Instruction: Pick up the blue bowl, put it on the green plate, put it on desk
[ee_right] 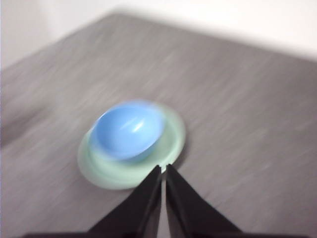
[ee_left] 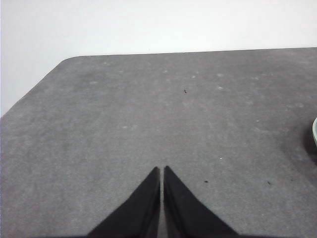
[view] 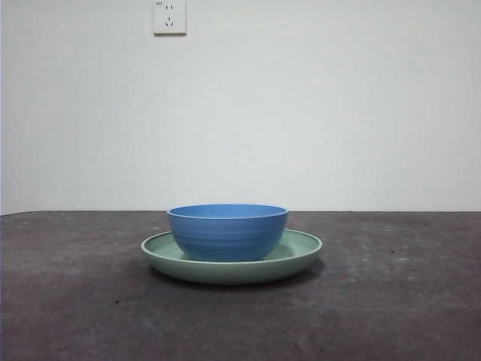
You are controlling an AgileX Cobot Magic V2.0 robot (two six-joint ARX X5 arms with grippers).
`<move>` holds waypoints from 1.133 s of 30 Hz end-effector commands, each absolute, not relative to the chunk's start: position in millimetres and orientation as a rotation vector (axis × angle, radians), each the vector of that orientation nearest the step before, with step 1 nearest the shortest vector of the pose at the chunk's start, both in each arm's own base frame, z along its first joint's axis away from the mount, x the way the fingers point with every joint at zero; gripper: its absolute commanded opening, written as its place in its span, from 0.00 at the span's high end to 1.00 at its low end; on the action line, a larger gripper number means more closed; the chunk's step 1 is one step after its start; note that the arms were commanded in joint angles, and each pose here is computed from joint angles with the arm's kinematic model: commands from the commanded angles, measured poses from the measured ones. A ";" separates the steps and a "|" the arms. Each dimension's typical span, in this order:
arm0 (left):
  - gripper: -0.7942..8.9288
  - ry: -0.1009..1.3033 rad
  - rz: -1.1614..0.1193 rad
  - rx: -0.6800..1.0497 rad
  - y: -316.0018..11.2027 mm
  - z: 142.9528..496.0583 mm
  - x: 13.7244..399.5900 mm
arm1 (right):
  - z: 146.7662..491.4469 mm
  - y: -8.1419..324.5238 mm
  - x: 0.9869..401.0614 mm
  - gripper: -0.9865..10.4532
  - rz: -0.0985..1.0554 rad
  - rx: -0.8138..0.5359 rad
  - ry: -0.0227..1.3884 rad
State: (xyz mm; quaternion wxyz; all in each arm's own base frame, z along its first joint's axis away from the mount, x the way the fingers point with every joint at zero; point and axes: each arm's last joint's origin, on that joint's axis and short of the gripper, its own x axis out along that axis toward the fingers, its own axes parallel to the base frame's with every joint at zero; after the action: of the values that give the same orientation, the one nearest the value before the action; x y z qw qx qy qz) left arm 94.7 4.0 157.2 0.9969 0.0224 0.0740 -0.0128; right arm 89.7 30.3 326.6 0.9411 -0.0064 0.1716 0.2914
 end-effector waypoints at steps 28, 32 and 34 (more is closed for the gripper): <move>0.91 0.175 -0.024 0.033 4.2 149.6 95.5 | 151.3 3.3 95.9 0.91 0.116 0.079 0.159; 0.91 0.175 -0.024 0.033 4.2 149.6 95.5 | 150.8 3.4 95.8 0.91 0.118 0.085 0.165; 0.91 0.175 -0.024 0.033 4.2 149.6 95.5 | 151.5 3.4 95.9 0.91 0.121 0.084 0.158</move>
State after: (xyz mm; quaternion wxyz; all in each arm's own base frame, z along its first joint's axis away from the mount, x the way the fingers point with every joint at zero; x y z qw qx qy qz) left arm 94.7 4.0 157.2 0.9969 0.0224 0.0740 -0.0130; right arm 95.8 3.6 153.1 0.9945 0.0346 0.0773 0.0610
